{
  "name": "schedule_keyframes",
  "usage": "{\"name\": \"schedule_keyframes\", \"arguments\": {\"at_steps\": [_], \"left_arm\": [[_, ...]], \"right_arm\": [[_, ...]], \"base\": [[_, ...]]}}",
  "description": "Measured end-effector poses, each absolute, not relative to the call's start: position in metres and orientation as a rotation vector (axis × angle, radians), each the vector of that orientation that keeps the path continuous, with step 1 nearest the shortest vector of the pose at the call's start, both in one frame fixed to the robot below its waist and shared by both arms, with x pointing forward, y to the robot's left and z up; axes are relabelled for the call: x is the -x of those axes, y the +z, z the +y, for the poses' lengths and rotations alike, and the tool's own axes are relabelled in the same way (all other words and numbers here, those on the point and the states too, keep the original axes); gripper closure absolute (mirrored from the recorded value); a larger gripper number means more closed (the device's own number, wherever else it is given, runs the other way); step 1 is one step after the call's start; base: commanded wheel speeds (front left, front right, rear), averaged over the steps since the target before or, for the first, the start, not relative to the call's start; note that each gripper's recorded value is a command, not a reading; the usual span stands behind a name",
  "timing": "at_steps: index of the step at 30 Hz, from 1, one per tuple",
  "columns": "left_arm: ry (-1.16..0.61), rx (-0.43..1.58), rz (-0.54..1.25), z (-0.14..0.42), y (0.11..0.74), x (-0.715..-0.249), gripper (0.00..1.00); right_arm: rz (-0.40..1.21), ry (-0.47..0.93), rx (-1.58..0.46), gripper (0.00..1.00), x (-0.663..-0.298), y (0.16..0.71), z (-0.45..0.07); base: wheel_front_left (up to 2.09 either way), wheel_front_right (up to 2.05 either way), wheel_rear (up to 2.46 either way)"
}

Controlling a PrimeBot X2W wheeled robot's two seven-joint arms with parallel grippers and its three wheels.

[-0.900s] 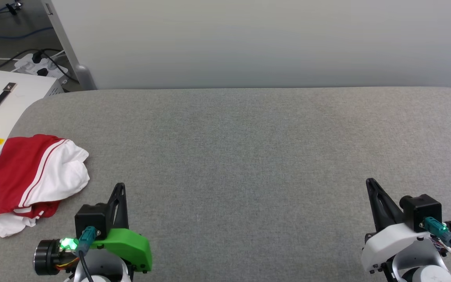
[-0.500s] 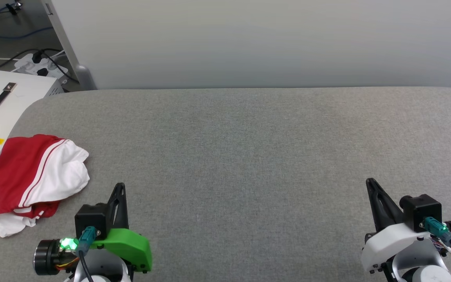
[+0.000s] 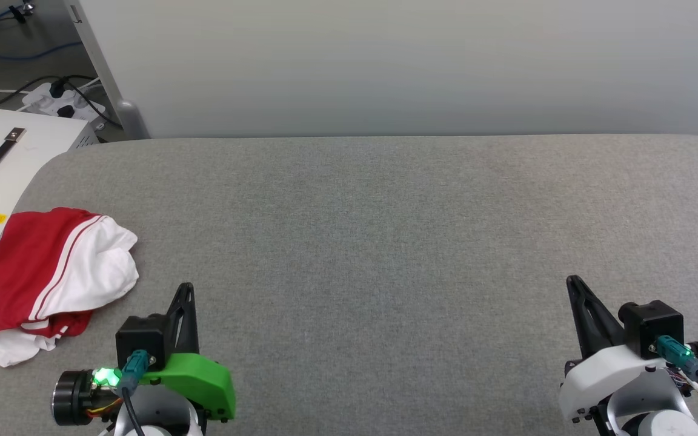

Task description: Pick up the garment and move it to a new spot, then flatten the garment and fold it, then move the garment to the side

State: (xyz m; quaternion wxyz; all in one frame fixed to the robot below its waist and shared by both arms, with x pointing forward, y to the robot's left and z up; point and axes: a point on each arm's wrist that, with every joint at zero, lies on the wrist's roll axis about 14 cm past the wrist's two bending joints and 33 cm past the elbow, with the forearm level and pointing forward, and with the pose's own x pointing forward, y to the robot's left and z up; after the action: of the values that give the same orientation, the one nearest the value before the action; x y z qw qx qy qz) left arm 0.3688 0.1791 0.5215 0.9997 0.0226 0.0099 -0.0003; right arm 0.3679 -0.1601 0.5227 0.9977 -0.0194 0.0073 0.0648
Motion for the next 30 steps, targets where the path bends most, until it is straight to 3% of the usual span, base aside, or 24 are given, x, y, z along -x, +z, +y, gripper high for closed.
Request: {"name": "schedule_keyframes", "arguments": {"at_steps": [9,10,11,12,13,14,30], "left_arm": [[-0.001,-0.045,0.020,0.1791,0.5215,-0.3688,1.00],[-0.001,-0.045,0.020,0.1791,0.5214,-0.3688,0.00],[-0.001,-0.045,0.021,0.1790,0.5210,-0.3686,1.00],[-0.001,-0.045,0.021,0.1790,0.5210,-0.3686,0.00],[-0.001,-0.045,0.021,0.1790,0.5210,-0.3686,1.00],[-0.001,-0.045,0.021,0.1791,0.5210,-0.3686,0.00],[0.000,-0.036,-0.007,0.1768,0.5257,-0.3692,0.00]], "right_arm": [[0.015,0.130,0.039,1.00,-0.3679,0.5227,-0.1601],[0.015,0.130,0.038,0.00,-0.3679,0.5226,-0.1602],[0.015,0.129,0.038,1.00,-0.3678,0.5226,-0.1603],[0.015,0.129,0.038,0.00,-0.3678,0.5226,-0.1603],[0.015,0.129,0.038,1.00,-0.3678,0.5226,-0.1603],[0.015,0.130,0.038,0.00,-0.3678,0.5226,-0.1602],[-0.021,0.118,-0.002,0.00,-0.3686,0.5296,-0.1642]], "base": [[0.00,0.00,0.00],[0.00,0.00,0.00],[0.00,0.00,0.00],[0.00,0.00,0.00],[0.00,0.00,0.00],[0.00,0.00,0.00],[0.00,0.00,0.00]]}}
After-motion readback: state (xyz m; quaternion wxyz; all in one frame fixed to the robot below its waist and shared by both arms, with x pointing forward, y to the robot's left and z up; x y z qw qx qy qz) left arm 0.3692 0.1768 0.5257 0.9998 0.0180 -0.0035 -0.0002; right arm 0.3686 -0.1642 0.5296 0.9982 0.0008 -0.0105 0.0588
